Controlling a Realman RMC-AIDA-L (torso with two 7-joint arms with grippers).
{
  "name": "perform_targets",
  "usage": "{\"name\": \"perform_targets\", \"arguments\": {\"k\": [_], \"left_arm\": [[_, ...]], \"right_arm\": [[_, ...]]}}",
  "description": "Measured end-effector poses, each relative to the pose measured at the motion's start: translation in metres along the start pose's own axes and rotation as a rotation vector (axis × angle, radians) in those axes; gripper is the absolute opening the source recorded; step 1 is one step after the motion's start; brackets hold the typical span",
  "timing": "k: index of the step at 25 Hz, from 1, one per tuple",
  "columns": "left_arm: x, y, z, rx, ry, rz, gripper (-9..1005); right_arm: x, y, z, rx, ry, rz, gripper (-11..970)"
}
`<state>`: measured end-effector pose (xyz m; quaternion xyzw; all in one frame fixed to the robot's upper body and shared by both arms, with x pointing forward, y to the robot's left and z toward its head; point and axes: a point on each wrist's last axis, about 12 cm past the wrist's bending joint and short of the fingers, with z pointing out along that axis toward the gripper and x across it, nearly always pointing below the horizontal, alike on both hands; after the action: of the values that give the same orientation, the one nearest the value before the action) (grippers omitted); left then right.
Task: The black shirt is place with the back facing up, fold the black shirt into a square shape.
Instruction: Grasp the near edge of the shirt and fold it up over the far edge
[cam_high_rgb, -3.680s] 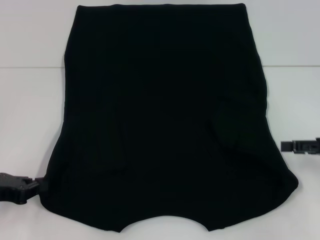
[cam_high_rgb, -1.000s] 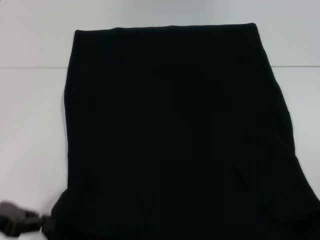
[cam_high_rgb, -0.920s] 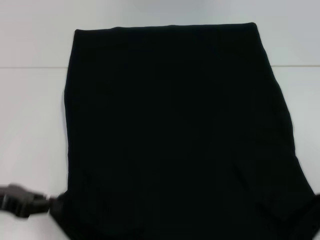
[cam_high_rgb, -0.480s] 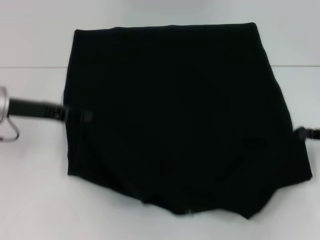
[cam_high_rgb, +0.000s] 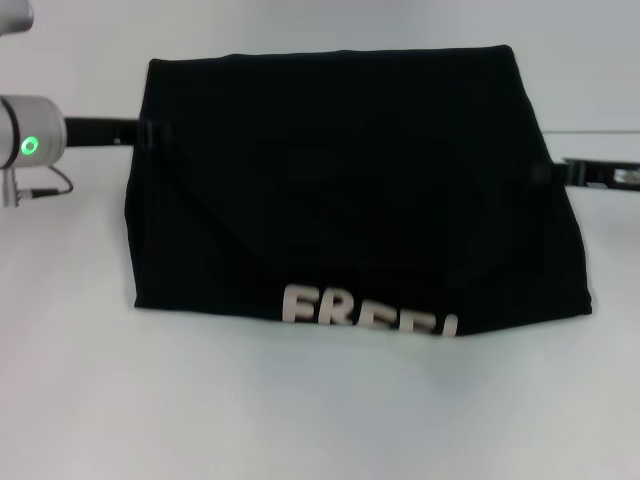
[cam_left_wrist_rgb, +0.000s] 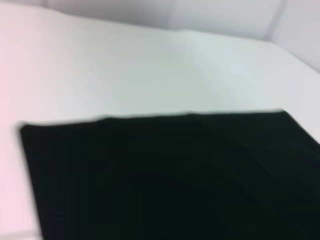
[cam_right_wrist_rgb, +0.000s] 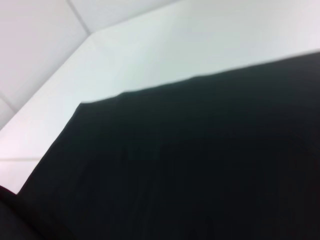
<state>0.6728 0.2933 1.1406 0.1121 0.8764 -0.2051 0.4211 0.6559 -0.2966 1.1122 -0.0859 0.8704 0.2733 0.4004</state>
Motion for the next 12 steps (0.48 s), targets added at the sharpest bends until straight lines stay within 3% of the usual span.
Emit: {"name": "perform_targets", "arguments": {"k": [6, 12], "left_arm": [[-0.013, 0.003, 0.014, -0.132, -0.083, -0.004, 37], [-0.016, 0.003, 0.022, -0.195, -0.138, -0.005, 37]], "right_arm": [[-0.019, 0.018, 0.025, 0.056, -0.042, -0.022, 21], [-0.032, 0.029, 0.043, 0.134, -0.081, -0.017, 20]]}}
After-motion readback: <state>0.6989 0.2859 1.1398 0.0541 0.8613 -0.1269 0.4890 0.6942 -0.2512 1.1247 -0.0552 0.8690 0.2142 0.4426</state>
